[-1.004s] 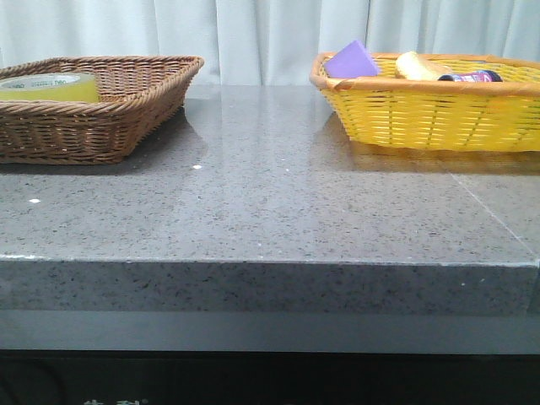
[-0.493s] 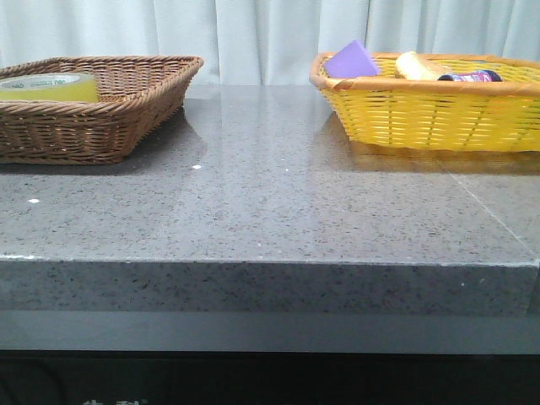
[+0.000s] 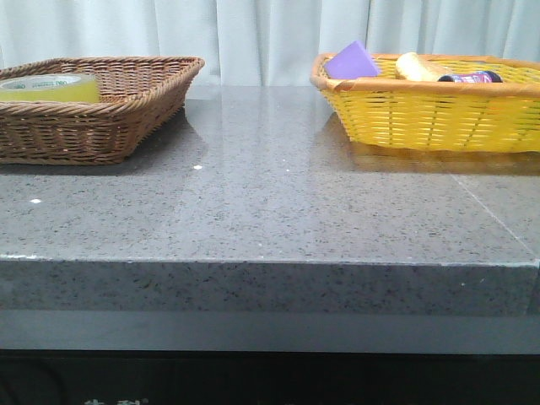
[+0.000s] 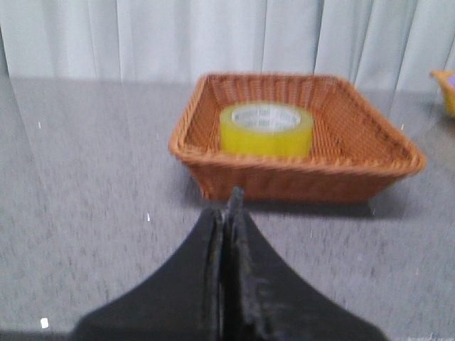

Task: Transfer tape with both arms

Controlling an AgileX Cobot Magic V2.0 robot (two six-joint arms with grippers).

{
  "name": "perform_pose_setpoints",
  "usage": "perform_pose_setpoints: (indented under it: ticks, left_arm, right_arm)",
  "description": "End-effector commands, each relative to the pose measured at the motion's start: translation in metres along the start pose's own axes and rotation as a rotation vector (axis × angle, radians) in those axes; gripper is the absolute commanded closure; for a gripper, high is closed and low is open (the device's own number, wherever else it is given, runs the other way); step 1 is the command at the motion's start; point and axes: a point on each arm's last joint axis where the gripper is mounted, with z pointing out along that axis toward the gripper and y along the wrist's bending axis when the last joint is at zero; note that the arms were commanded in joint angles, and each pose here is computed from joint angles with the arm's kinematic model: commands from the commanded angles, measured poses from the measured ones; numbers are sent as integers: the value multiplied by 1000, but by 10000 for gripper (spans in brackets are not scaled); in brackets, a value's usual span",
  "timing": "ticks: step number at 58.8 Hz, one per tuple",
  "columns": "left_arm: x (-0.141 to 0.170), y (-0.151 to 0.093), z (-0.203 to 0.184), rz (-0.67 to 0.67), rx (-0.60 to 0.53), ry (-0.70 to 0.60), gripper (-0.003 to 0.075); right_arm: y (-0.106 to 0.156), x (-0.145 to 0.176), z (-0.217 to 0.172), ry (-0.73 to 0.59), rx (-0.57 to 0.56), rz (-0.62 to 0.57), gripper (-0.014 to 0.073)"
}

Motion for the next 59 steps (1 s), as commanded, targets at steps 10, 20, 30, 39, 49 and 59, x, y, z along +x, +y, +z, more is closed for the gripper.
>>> perform_pose_setpoints:
  ticks: [10, 20, 30, 39, 49, 59]
  left_arm:
    - [19, 0, 9, -23, 3, -65, 740]
    - [47, 1, 18, -23, 2, -30, 740]
    - [53, 1, 20, -24, 1, -35, 740]
    - [53, 1, 20, -24, 1, -35, 740]
    - [53, 1, 20, -24, 1, -35, 740]
    - [53, 1, 20, -24, 1, -35, 740]
  right_arm:
    - [1, -16, -1, -100, -1, -15, 717]
    - [1, -16, -1, -100, -1, -15, 717]
    - [1, -16, -1, -99, -1, -15, 717]
    - [1, -16, -1, -98, -1, -15, 717]
    - [1, -16, -1, -98, -1, -15, 717]
    - [1, -16, -1, -98, -1, -15, 717]
